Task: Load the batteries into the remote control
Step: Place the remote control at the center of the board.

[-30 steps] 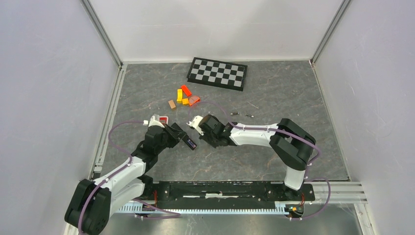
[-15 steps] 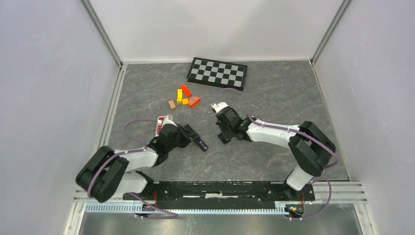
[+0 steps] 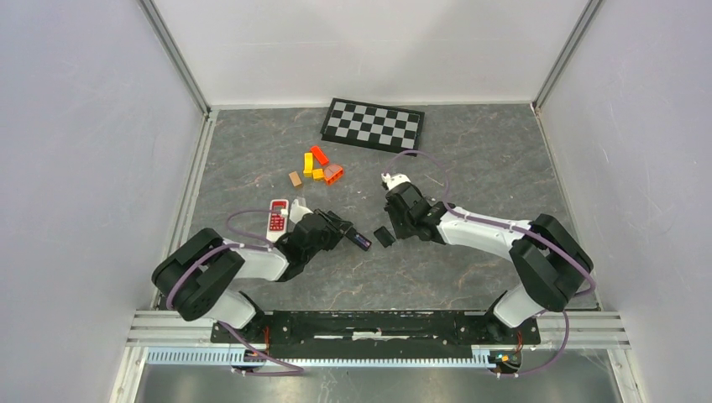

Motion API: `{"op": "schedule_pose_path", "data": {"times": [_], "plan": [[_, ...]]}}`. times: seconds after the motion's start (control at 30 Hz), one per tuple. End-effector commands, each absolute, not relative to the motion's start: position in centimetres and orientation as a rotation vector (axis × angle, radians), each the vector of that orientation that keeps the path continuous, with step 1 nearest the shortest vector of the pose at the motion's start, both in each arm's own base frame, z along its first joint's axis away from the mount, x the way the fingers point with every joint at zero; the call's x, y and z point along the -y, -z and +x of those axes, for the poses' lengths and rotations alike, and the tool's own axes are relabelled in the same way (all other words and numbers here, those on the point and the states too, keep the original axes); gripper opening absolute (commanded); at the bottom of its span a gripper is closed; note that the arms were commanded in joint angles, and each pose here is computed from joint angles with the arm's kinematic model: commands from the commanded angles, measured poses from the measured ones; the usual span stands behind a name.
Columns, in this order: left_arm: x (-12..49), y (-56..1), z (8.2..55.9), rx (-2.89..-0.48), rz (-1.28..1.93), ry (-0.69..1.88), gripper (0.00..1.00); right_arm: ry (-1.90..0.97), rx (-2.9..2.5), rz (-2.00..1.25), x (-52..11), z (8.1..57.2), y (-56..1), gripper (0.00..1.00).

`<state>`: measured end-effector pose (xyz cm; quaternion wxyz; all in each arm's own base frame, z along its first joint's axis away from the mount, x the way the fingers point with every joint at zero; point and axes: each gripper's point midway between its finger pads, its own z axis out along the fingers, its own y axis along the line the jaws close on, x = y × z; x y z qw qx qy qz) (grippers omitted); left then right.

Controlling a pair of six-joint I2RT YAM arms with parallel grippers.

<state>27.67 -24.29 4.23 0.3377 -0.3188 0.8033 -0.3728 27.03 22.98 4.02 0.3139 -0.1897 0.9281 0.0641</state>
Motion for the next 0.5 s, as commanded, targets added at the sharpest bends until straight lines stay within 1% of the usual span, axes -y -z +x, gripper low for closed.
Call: {"op": "schedule_pose_path", "data": {"times": [0.0, 0.13, 0.23, 0.27, 0.37, 0.47], "plan": [[22.5, -3.3, 27.1, -2.074, -0.945, 0.886, 0.40, -0.289, -2.408, -0.431, -25.1, 27.9, -6.4, 0.29], [21.0, -1.7, 25.2, -2.119, -1.006, 0.833, 0.57, -0.355, -2.429, -0.330, -26.4, 28.3, -7.1, 0.35], [20.1, -1.2, 24.2, -2.155, -1.024, 0.783, 0.70, -0.390, -2.452, -0.239, -27.4, 28.7, -7.2, 0.43], [19.9, -1.3, 23.9, -2.165, -1.023, 0.777, 0.73, -0.399, -2.461, -0.201, -27.6, 28.8, -7.2, 0.44], [19.6, -1.5, 23.0, -2.215, -1.015, 0.742, 0.80, -0.406, -2.504, -0.094, -28.1, 28.9, -6.5, 0.44], [19.5, -1.2, 21.7, -2.281, -0.997, 0.720, 0.84, -0.377, -2.531, -0.005, -28.3, 28.8, -5.8, 0.43]]}}
